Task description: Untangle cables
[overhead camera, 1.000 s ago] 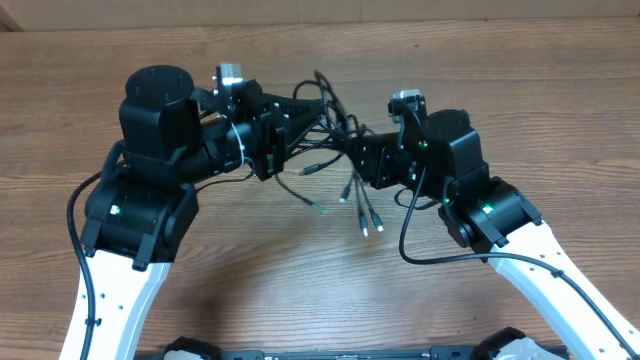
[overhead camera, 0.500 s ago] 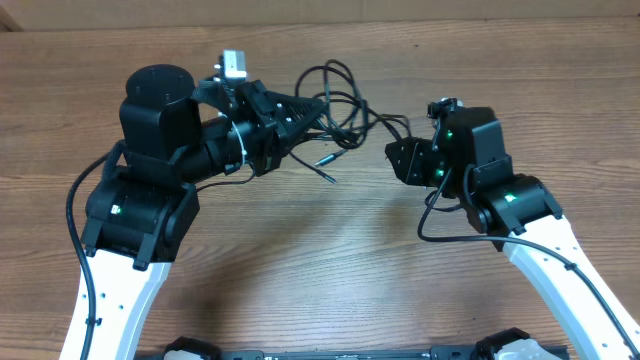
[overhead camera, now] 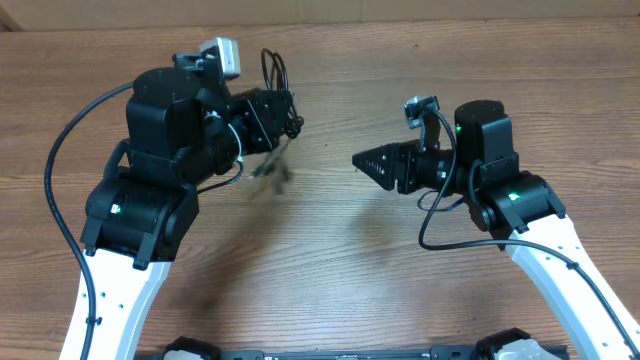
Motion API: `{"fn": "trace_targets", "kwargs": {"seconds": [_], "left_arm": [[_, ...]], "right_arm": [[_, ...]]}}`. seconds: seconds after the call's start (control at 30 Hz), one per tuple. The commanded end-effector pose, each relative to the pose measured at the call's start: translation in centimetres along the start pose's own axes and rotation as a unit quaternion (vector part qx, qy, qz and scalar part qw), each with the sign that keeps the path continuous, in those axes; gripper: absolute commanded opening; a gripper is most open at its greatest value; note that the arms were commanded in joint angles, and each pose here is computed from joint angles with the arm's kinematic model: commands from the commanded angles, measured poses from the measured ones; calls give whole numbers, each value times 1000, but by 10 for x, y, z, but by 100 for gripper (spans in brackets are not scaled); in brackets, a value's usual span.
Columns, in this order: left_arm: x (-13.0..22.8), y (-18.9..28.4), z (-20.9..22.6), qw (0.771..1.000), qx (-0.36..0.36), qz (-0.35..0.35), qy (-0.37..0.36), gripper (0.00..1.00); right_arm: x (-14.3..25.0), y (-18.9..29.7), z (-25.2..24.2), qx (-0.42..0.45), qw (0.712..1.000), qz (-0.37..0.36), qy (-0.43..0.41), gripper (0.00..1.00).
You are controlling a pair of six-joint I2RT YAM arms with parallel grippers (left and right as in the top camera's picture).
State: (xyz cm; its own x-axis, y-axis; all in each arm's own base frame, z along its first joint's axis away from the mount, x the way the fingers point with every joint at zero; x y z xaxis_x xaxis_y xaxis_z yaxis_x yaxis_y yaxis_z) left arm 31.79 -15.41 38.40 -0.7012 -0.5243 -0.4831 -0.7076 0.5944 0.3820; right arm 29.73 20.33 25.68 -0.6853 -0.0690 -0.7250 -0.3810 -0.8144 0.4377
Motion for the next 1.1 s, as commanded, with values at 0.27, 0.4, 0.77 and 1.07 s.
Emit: {"fn": "trace_targets", "kwargs": {"seconds": [0.27,0.4,0.77,1.07], "left_arm": [[39,19,-57,943,192,97,-253,4],[48,25,-64,918,230,109,-303,4],[68,52,-95,853,363,143,-345,4],[77,74,-109,805,438,164,-366,4]], "right_arm": [[-51,8,27,-66,994,-91,-6,50],[-54,8,33,-76,992,-97,2,50],[-53,1,26,-34,994,-104,-3,50],[-25,-4,-31,120,987,-68,-76,56]]}}
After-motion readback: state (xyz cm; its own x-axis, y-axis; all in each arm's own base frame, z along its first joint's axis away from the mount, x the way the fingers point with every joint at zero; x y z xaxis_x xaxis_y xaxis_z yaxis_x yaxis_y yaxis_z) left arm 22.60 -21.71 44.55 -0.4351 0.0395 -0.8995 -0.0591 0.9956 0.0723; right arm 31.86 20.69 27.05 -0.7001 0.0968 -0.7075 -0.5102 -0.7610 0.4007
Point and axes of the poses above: each gripper's point midway between its finger pads, its own y axis back along the fingers, its own z axis along the line the jaws close on, x = y × z, the point moved 2 cm from there along y, back along the fingers, and after that the axes turned 12 degrees about y, right-handed, at the moved point
